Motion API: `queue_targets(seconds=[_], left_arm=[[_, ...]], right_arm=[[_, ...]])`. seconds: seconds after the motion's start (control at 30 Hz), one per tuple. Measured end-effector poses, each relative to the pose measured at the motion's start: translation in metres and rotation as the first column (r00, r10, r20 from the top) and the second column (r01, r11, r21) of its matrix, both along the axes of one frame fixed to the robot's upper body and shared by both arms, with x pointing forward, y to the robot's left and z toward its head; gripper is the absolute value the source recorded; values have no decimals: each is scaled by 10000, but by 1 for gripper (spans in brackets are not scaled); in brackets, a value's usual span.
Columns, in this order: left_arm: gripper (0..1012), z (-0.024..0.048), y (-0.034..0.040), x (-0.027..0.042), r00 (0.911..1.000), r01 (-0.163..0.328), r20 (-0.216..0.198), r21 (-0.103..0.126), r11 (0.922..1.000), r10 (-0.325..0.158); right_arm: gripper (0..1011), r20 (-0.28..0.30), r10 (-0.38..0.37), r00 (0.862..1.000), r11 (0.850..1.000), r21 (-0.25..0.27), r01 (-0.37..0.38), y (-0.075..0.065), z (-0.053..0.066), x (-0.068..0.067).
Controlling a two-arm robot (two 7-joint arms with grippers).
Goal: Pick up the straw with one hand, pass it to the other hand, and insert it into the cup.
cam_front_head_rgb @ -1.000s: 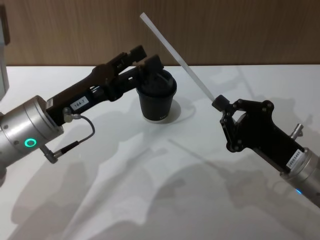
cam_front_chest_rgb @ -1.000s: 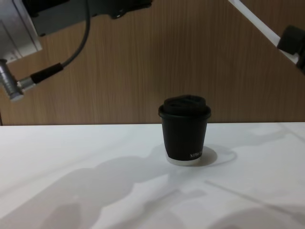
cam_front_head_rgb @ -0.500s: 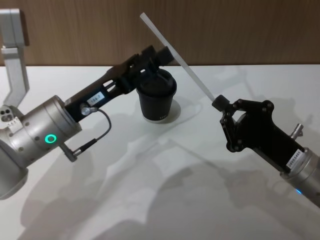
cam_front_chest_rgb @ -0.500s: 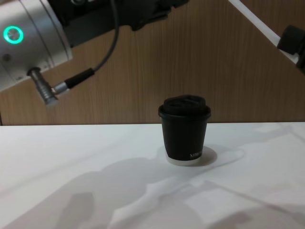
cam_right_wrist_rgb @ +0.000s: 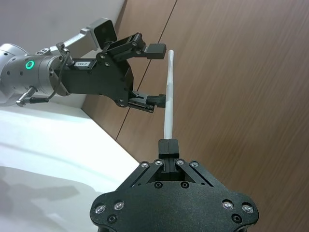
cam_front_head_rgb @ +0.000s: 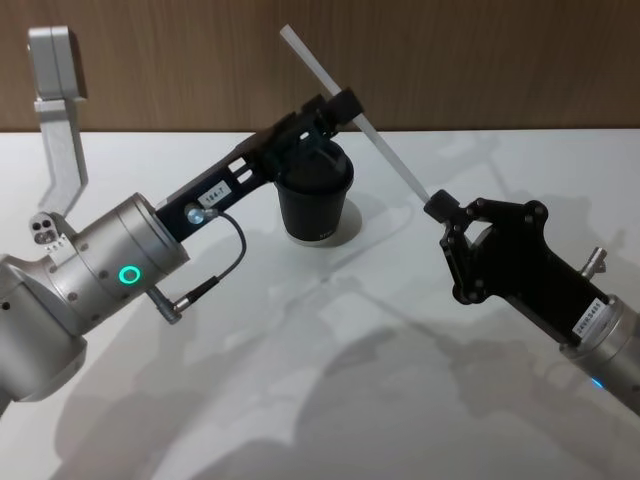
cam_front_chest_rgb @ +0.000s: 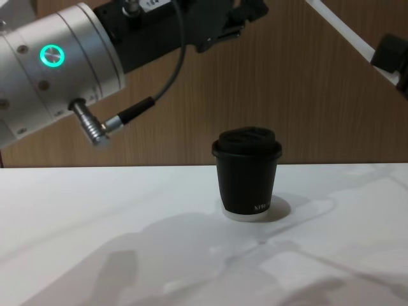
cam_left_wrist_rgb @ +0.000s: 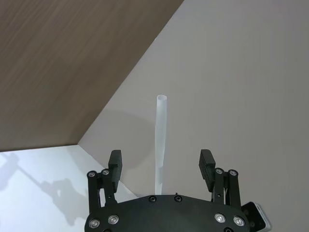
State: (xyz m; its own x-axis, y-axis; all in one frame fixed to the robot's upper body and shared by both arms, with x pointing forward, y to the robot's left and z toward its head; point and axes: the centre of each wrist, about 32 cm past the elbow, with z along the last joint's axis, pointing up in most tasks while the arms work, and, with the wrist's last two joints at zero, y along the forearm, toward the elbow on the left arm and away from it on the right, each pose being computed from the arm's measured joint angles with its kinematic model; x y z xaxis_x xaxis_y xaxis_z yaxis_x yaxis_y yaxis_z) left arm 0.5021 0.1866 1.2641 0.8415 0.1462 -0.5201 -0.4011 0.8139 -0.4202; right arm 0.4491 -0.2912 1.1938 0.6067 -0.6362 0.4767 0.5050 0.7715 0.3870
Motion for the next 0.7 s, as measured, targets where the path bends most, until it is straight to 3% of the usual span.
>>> queue_targets(seconds=[0.4, 0.7], left_arm=[[1003, -18, -116, 22, 9998, 161, -104, -360, 9992, -165], [833, -19, -153, 29, 9997, 224, -102, -484, 9986, -230]], right_arm=[[0, 1, 0, 10000, 10000, 0, 0, 0, 0, 0], [0, 0, 0, 10000, 10000, 0, 0, 0, 0, 0]])
